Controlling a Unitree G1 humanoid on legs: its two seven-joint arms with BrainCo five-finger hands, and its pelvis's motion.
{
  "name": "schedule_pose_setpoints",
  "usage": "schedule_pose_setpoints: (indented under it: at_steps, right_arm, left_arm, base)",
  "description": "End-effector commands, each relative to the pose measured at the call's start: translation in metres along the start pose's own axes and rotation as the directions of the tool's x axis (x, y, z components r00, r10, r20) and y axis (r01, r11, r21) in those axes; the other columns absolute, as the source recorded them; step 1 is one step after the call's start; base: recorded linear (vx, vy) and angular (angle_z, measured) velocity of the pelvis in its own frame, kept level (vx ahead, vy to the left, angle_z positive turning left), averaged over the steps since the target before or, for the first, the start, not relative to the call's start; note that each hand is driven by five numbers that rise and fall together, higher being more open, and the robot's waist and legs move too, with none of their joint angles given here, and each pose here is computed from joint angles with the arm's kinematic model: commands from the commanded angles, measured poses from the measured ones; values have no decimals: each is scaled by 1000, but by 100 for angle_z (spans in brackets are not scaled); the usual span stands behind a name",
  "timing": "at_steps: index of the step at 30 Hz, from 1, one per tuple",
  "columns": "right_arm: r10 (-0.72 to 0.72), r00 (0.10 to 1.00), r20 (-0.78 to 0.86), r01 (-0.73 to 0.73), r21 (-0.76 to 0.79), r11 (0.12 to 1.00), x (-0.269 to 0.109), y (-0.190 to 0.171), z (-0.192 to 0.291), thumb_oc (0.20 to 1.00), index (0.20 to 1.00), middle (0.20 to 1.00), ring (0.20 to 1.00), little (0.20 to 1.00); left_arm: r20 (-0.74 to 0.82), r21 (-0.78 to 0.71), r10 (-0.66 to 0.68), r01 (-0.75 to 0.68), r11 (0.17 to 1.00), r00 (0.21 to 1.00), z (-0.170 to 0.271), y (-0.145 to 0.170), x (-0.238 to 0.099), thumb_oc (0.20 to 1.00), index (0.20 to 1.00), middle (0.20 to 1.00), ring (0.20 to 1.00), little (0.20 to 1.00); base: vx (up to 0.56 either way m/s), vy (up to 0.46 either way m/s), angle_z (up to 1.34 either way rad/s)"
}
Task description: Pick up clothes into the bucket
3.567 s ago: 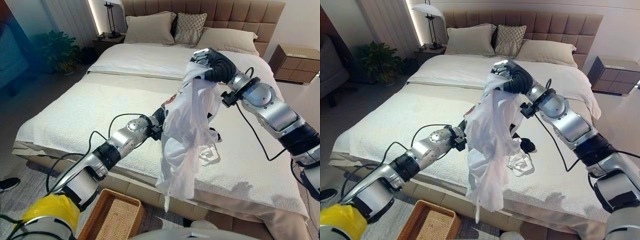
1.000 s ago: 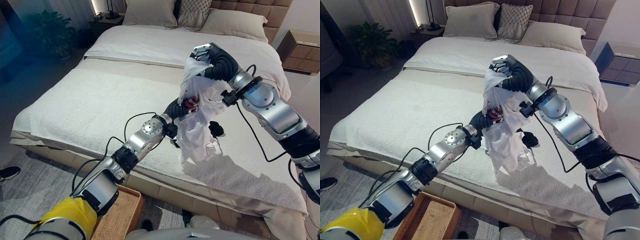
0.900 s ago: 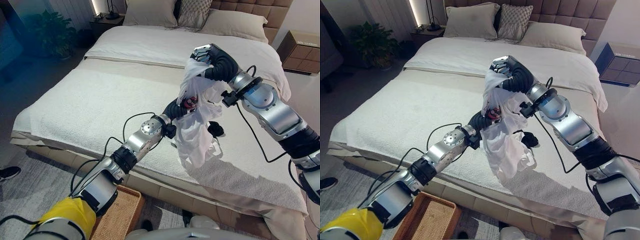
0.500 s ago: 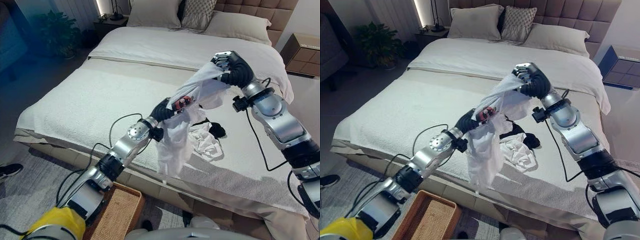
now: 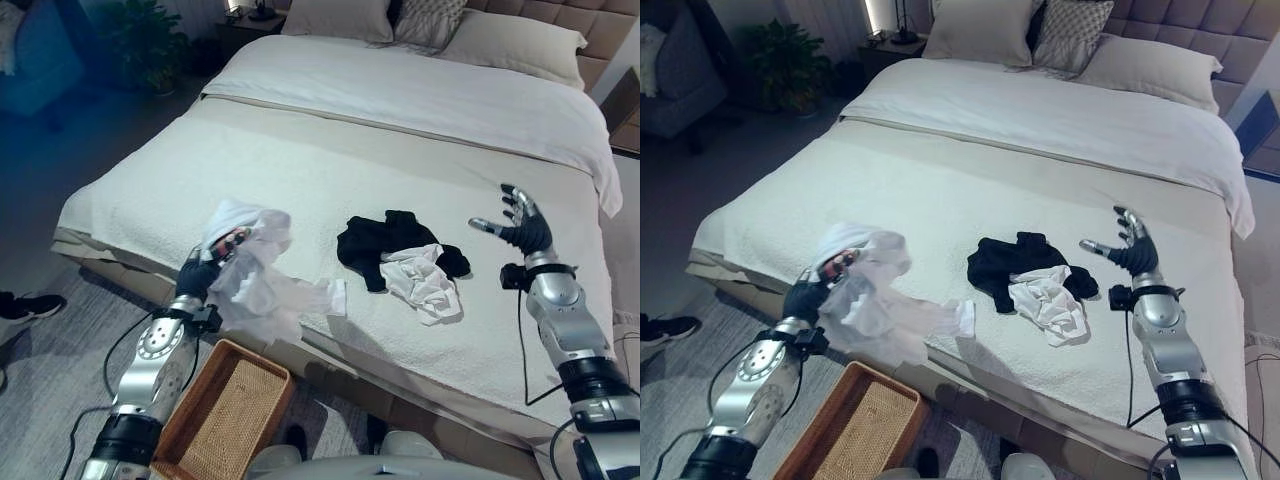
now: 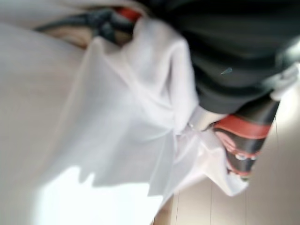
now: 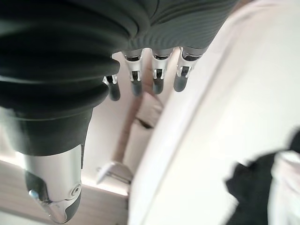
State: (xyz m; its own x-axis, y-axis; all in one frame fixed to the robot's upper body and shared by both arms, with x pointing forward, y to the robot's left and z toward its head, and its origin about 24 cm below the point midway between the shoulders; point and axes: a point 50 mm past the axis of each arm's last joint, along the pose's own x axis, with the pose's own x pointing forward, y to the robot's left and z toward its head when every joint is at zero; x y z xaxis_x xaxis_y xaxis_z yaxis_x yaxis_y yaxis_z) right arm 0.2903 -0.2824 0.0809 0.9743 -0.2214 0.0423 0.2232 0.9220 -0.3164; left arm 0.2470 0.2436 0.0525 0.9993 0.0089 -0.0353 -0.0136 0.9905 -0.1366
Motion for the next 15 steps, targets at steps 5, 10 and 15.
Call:
schedule_pose_setpoints:
  at_steps: [5, 10, 15]
  right_arm:
    - [-63, 996, -69, 64, 18, 998, -14, 2, -29, 1000, 1000, 1000, 1000, 1000]
    - [-95, 977, -192, 98, 8, 995, -23, 2, -59, 1000, 1000, 1000, 1000, 1000]
    - [-135, 961, -240, 138, -7, 990, -27, 0, -71, 1000, 1000, 1000, 1000, 1000]
  left_arm:
    - [240, -4, 77, -79, 997, 968, 35, 18, -25, 200, 200, 200, 200, 200]
    - [148, 37, 159, -166, 985, 976, 10, 30, -35, 200, 200, 200, 200, 200]
    - [32, 194, 232, -234, 953, 972, -16, 44, -39, 200, 200, 200, 200, 200]
  base:
    - [-80, 17, 12]
    - [-66, 17, 3]
    - [-66, 28, 14]
